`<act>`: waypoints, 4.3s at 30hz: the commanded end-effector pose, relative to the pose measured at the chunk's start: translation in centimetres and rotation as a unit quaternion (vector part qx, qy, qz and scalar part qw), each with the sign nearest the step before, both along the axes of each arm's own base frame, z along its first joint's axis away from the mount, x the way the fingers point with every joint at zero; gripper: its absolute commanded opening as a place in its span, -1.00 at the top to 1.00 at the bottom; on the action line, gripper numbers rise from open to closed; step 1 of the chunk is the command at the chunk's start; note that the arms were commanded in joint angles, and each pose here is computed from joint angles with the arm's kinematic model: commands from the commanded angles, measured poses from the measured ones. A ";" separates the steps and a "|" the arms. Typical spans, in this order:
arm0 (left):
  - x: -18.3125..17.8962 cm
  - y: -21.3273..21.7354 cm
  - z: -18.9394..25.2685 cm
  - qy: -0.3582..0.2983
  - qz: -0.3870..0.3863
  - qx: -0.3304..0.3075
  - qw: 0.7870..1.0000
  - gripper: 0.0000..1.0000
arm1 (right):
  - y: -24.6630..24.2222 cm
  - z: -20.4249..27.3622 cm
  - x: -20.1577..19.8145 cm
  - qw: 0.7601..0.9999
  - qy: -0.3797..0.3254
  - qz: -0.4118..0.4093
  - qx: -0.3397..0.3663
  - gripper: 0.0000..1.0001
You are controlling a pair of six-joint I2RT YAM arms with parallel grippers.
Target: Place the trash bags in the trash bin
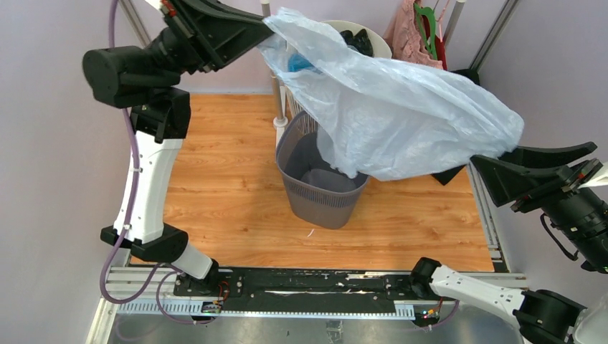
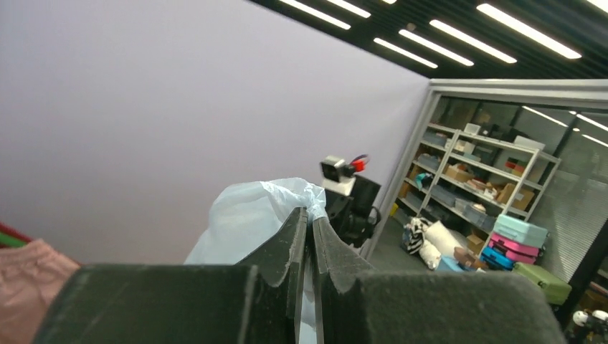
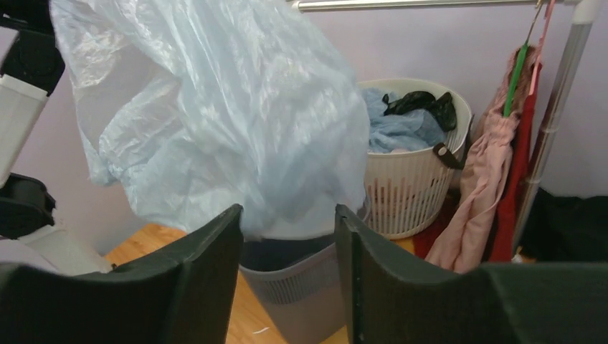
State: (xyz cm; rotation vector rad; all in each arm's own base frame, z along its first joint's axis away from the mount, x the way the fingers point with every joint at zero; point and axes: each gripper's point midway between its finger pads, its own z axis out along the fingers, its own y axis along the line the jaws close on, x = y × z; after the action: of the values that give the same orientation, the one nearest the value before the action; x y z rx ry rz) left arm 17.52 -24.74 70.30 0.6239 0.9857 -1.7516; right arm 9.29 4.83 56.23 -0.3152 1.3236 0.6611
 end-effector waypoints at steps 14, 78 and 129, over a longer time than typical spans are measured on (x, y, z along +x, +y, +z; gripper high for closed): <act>0.2 2.4 4.8 -0.044 -0.008 -0.110 0.993 0.79 | 10.0 3.2 0.4 0.985 0.013 0.165 -0.045 -0.49; 1.3 7.4 -4.3 -0.046 0.316 0.024 0.947 -0.76 | 18.3 4.5 14.8 0.955 -0.034 -0.256 -0.148 1.00; 3.5 4.3 -26.4 0.348 0.151 0.000 0.925 -0.18 | 22.1 12.7 13.9 0.977 -0.094 -0.148 0.122 1.00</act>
State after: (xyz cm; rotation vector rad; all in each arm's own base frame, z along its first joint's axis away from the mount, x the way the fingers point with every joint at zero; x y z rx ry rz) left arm 20.99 -19.85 41.90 -0.2138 1.5157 -1.6907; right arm 23.81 29.07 66.72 -0.0487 1.1160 0.4448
